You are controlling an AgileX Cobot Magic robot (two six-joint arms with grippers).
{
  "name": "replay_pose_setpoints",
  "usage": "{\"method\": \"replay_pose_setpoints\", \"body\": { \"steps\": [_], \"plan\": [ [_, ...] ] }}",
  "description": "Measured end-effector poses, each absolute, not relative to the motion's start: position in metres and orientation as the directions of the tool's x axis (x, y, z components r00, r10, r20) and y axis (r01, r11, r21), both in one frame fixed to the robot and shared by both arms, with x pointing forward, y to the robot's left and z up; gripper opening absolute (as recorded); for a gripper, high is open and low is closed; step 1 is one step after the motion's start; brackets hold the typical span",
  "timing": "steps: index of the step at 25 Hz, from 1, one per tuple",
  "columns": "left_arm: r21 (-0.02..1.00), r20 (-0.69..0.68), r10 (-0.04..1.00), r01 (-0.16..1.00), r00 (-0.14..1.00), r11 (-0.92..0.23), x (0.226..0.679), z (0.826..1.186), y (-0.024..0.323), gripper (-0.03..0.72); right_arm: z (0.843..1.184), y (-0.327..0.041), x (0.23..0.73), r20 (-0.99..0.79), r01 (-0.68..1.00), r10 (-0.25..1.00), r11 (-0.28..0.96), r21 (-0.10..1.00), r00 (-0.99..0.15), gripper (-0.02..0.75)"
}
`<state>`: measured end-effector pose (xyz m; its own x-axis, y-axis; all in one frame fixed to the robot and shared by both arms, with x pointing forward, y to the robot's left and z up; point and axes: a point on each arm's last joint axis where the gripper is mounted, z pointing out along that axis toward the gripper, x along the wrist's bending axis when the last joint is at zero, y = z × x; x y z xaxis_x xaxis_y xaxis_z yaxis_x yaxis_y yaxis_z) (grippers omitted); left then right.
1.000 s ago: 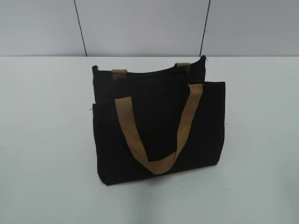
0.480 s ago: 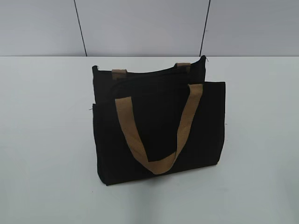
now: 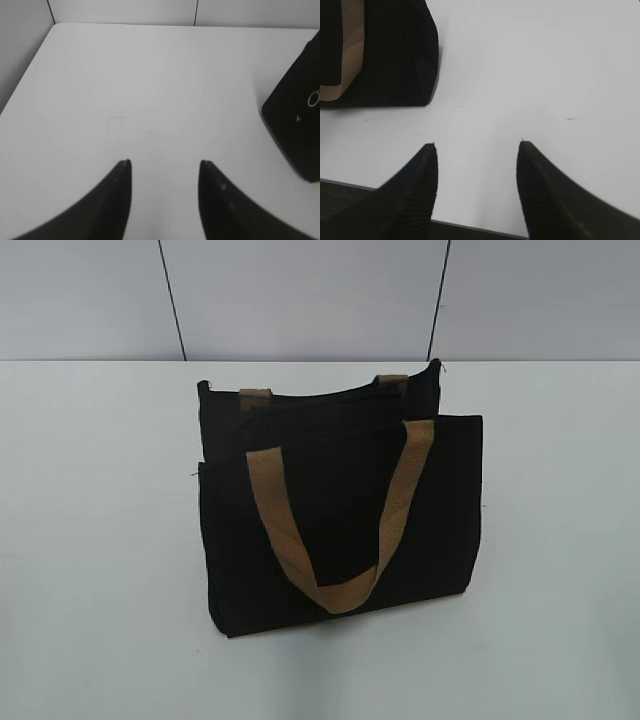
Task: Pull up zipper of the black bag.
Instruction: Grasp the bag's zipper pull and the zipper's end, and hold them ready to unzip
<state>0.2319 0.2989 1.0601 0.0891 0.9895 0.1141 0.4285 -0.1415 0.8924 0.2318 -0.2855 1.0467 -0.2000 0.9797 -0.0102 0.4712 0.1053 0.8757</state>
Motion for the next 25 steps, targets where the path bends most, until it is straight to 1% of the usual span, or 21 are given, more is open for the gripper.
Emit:
{"method": "replay_pose_setpoints", "body": {
  "steps": [2, 5, 7, 9, 14, 16, 19, 23, 25],
  "plan": [
    [0.882, 0.132, 0.986, 0.442, 0.1, -0.163, 0.235, 1.06, 0.299, 0.475, 1.047, -0.285, 0.232, -0.01, 0.471, 0.98, 0.105, 0.876, -0.2, 0.4],
    [0.858, 0.151, 0.981, 0.477, 0.119, -0.19, 0.243, 1.061, 0.299, 0.515, 1.047, -0.285, 0.232, -0.011, 0.471, 0.98, 0.106, 0.876, -0.2, 0.4],
    [0.832, 0.171, 0.973, 0.507, 0.153, -0.226, 0.251, 1.061, 0.298, 0.518, 1.047, -0.285, 0.232, -0.01, 0.471, 0.98, 0.106, 0.876, -0.201, 0.4],
    [0.819, 0.184, 0.961, 0.509, 0.209, -0.267, 0.26, 1.064, 0.295, 0.519, 1.047, -0.285, 0.232, -0.002, 0.473, 0.979, 0.101, 0.875, -0.206, 0.4],
    [0.82, 0.188, 0.91, 0.452, 0.369, -0.352, 0.298, 1.071, 0.282, 0.519, 1.048, -0.282, 0.247, 0.046, 0.555, 0.974, 0.086, 0.828, -0.22, 0.4],
    [0.815, 0.161, 0.88, 0.442, 0.448, -0.375, 0.314, 1.07, 0.275, 0.517, 1.05, -0.281, 0.255, 0.055, 0.589, 0.974, 0.087, 0.804, -0.219, 0.4],
    [0.799, 0.149, 0.801, 0.406, 0.58, -0.443, 0.337, 1.065, 0.264, 0.501, 1.059, -0.281, 0.264, 0.053, 0.613, 0.973, 0.1, 0.784, -0.226, 0.4],
    [0.801, 0.136, 0.719, 0.351, 0.682, -0.485, 0.367, 1.056, 0.255, 0.489, 1.073, -0.28, 0.275, 0.056, 0.632, 0.969, 0.112, 0.766, -0.24, 0.4],
    [0.798, 0.108, 0.688, 0.351, 0.718, -0.491, 0.387, 1.046, 0.252, 0.488, 1.079, -0.278, 0.28, 0.064, 0.634, 0.965, 0.116, 0.765, -0.254, 0.4]
  ]
}}
